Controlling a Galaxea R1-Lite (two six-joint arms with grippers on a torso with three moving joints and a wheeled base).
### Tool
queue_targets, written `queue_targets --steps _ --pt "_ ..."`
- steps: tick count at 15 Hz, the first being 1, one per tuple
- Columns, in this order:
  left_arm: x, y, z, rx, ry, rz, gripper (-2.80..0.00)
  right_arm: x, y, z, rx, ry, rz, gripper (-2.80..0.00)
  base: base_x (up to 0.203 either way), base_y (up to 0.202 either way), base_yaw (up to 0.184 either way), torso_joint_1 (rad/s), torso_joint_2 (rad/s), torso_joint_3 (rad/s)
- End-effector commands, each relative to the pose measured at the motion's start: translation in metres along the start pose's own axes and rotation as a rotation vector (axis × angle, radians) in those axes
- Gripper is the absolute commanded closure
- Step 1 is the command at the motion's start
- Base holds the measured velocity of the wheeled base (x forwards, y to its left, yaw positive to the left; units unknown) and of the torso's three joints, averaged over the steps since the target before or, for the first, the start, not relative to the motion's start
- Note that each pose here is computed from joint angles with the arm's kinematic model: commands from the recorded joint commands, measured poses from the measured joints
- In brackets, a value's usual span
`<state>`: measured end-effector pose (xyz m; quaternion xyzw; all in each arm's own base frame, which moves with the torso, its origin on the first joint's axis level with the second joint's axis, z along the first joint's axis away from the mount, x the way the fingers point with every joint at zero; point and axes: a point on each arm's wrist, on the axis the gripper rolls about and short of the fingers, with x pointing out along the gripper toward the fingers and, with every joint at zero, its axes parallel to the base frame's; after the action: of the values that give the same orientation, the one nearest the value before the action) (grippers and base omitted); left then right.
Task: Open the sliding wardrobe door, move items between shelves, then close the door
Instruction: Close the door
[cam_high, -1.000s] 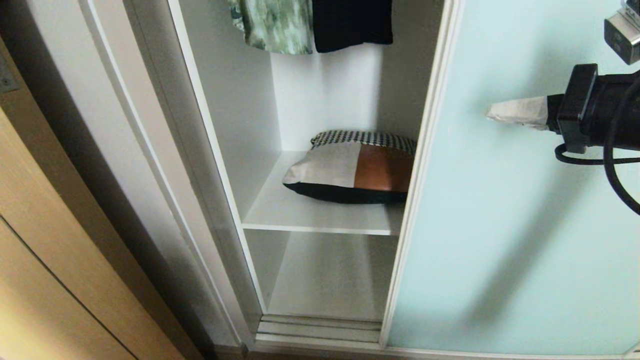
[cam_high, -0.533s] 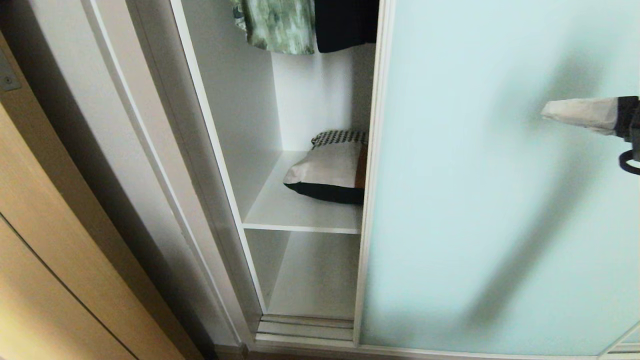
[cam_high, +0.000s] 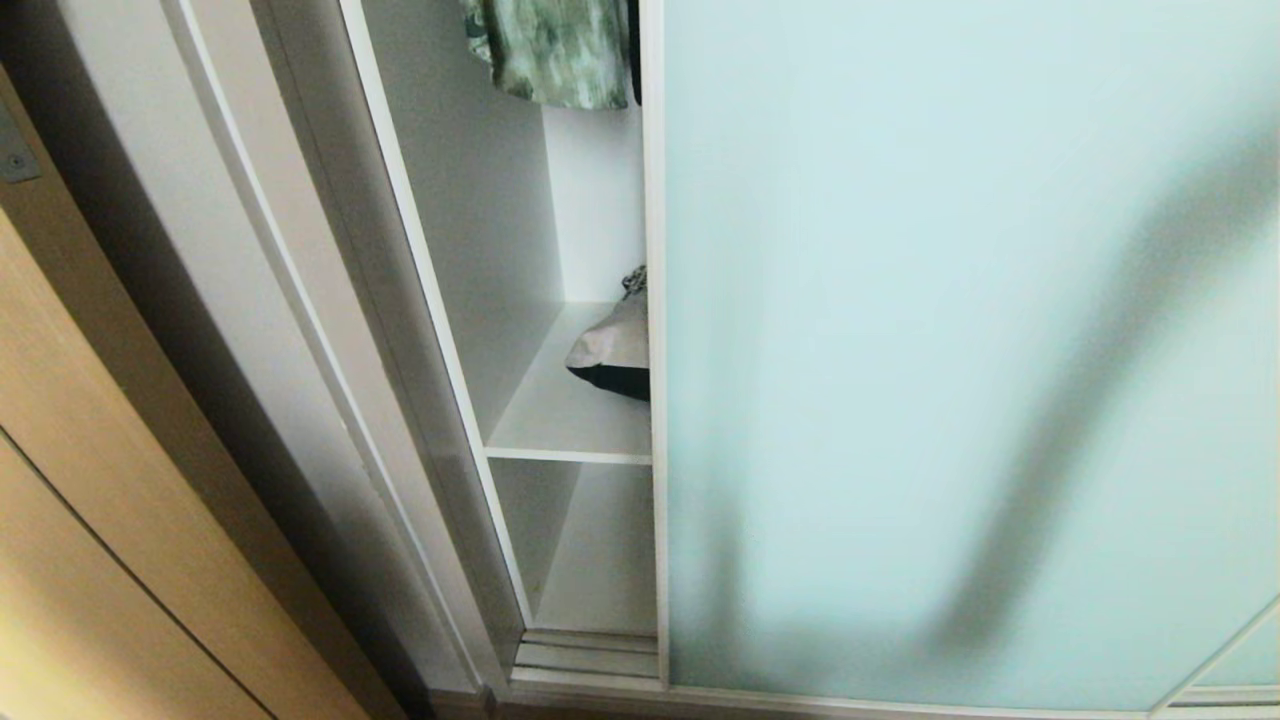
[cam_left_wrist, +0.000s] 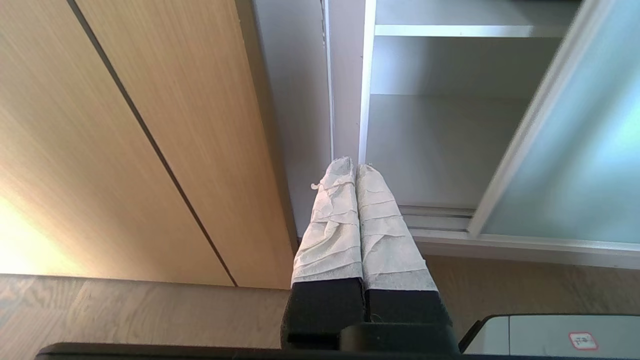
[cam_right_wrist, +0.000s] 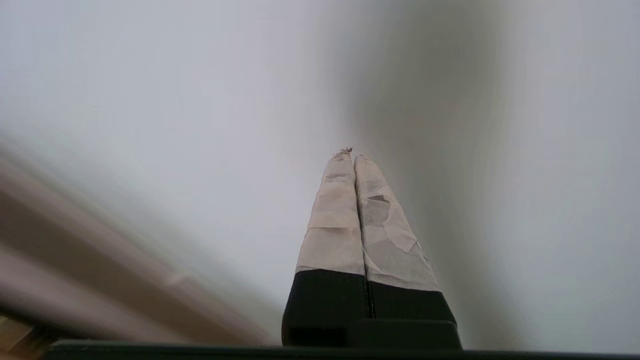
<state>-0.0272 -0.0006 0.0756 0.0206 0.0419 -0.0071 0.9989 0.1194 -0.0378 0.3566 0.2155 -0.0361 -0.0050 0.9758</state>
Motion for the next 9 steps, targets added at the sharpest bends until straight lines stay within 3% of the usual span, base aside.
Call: queue_targets --steps 1,6,9 --pt "0.000 0.000 0.000 0.001 0.002 0.000 0.00 -0.015 -0.019 0.007 -0.023 -0.086 -0.178 0.00 0.000 0.000 0.000 0.000 0.00 0.000" --pt "0.000 0.000 0.000 0.001 0.002 -0.001 0.00 -0.013 -0.090 0.021 0.001 -0.171 -0.548 0.00 0.000 0.000 0.000 0.000 0.00 0.000" --pt "0.000 0.000 0.000 0.001 0.002 -0.001 0.00 -0.010 -0.134 0.035 -0.026 -0.245 -0.661 0.00 0.000 0.000 0.000 0.000 0.00 0.000"
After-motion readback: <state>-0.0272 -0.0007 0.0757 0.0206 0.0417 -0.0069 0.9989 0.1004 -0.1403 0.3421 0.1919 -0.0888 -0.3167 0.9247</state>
